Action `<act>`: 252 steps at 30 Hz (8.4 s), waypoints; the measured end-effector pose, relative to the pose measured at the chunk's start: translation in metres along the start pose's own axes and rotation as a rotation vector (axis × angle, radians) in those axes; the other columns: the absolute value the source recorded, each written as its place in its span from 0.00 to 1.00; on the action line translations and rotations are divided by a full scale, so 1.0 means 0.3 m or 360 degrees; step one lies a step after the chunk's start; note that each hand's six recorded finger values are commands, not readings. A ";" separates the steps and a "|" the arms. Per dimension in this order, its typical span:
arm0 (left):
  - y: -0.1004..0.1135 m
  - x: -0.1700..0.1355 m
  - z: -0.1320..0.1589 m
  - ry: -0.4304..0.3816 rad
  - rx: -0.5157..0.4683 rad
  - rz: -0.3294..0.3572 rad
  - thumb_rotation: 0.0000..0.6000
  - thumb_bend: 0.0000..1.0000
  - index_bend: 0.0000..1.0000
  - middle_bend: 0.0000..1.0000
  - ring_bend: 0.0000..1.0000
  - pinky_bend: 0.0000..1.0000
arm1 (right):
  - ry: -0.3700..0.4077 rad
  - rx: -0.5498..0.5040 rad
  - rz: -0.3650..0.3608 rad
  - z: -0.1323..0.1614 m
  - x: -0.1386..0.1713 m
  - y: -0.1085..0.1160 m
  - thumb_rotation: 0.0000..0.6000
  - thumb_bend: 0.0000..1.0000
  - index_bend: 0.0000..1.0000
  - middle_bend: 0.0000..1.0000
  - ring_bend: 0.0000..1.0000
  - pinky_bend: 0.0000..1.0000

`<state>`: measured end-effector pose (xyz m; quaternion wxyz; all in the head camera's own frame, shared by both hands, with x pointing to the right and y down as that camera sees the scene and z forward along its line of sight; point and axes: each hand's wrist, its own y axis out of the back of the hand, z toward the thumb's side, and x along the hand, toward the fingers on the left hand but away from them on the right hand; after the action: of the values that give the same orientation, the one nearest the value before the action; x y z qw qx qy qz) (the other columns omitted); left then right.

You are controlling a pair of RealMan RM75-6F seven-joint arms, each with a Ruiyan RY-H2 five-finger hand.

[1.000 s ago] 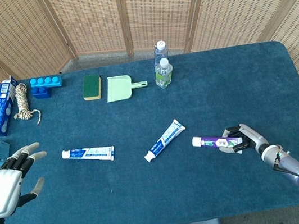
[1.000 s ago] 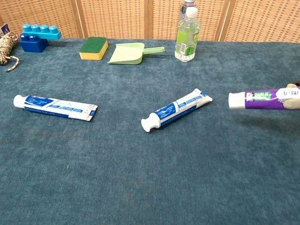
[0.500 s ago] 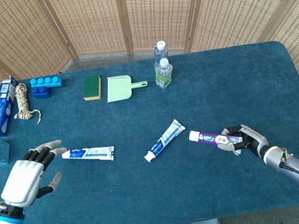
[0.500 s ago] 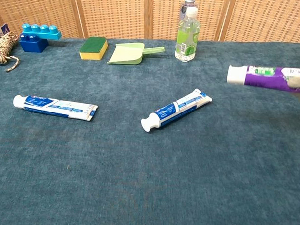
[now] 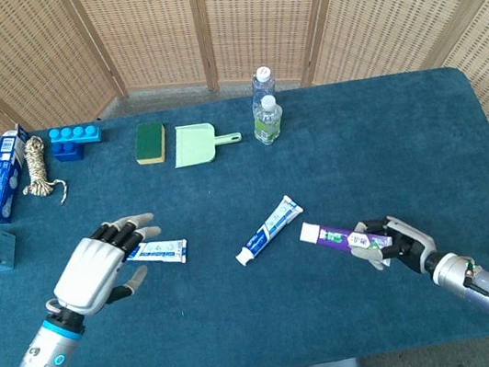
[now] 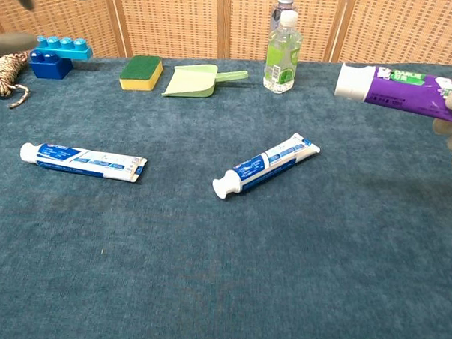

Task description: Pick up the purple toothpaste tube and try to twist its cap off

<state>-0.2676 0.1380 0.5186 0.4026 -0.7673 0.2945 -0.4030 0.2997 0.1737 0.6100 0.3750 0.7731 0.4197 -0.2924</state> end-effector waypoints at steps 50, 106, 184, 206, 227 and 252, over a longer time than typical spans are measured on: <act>-0.162 0.197 0.332 -0.0675 0.0201 0.0124 1.00 0.36 0.15 0.00 0.00 0.15 | -0.0152 -0.0219 0.0337 -0.009 -0.017 -0.197 1.00 0.57 0.95 0.76 0.79 0.78; -0.169 0.217 0.368 -0.0752 0.0127 0.0127 1.00 0.36 0.31 0.03 0.00 0.23 | -0.0260 -0.0393 0.0553 0.009 -0.151 -0.326 1.00 0.57 0.94 0.76 0.79 0.78; -0.115 0.225 0.354 -0.0807 0.0131 0.0347 1.00 0.36 0.26 0.00 0.00 0.25 | -0.0337 -0.0734 0.0774 0.001 -0.127 -0.284 1.00 0.59 0.94 0.76 0.79 0.79; -0.124 0.226 0.373 -0.0842 0.0131 0.0355 1.00 0.36 0.39 0.00 0.00 0.25 | -0.0349 -0.0772 0.0796 -0.001 -0.141 -0.296 1.00 0.59 0.94 0.76 0.79 0.79; -0.109 0.222 0.340 -0.0807 0.0136 0.0401 1.00 0.36 0.43 0.03 0.00 0.25 | -0.0219 -0.0960 0.0809 0.035 -0.138 -0.240 1.00 0.60 0.94 0.75 0.79 0.79; -0.015 0.119 0.215 -0.0623 0.0054 0.0472 1.00 0.36 0.31 0.00 0.00 0.26 | -0.0223 -0.0807 0.0603 0.024 -0.135 -0.128 1.00 0.60 0.94 0.75 0.80 0.79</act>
<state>-0.1940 0.1371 0.5134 0.5197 -0.7723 0.3134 -0.1879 0.2462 0.1645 0.6244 0.6315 0.6974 0.3009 -0.1560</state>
